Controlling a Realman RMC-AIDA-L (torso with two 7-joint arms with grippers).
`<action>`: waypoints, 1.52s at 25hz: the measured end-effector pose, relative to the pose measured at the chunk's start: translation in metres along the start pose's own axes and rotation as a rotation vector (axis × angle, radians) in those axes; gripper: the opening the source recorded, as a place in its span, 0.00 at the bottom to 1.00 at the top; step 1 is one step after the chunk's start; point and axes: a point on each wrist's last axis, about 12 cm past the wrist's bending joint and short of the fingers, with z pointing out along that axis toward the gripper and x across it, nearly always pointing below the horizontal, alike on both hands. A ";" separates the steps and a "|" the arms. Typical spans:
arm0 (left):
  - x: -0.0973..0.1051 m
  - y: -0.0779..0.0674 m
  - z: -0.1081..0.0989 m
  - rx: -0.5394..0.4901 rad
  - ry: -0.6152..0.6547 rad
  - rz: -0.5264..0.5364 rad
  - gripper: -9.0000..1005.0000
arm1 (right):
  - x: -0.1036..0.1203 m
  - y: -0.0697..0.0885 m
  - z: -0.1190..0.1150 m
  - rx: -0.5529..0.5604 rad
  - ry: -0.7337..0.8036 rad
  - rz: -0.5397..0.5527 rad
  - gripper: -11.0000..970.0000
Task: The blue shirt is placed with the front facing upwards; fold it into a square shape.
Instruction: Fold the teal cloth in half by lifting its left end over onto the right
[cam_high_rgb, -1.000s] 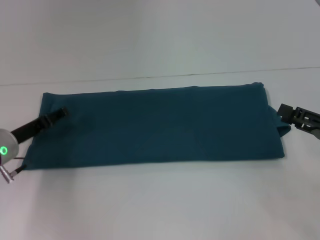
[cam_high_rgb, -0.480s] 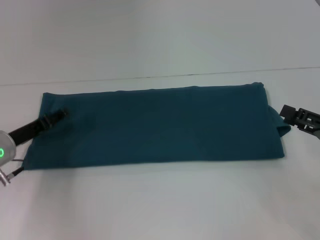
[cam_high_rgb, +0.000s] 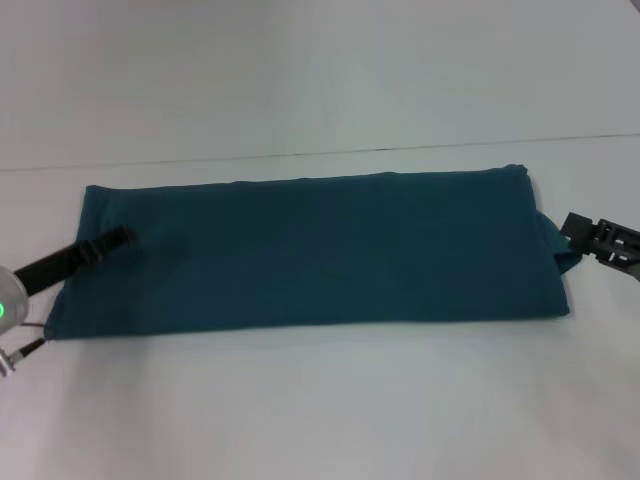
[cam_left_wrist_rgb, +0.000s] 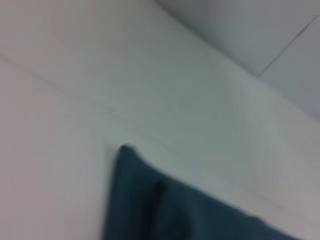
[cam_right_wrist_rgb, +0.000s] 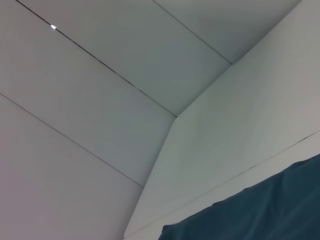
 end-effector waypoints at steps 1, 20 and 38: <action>-0.005 -0.002 -0.003 0.025 -0.002 -0.003 0.88 | 0.000 0.000 0.000 0.000 0.000 0.000 0.65; -0.045 -0.024 0.004 -0.065 0.164 0.333 0.89 | -0.001 0.001 0.001 -0.006 0.003 -0.011 0.65; -0.035 -0.007 0.011 -0.196 0.142 0.240 0.89 | -0.002 0.001 0.003 -0.003 0.007 -0.008 0.66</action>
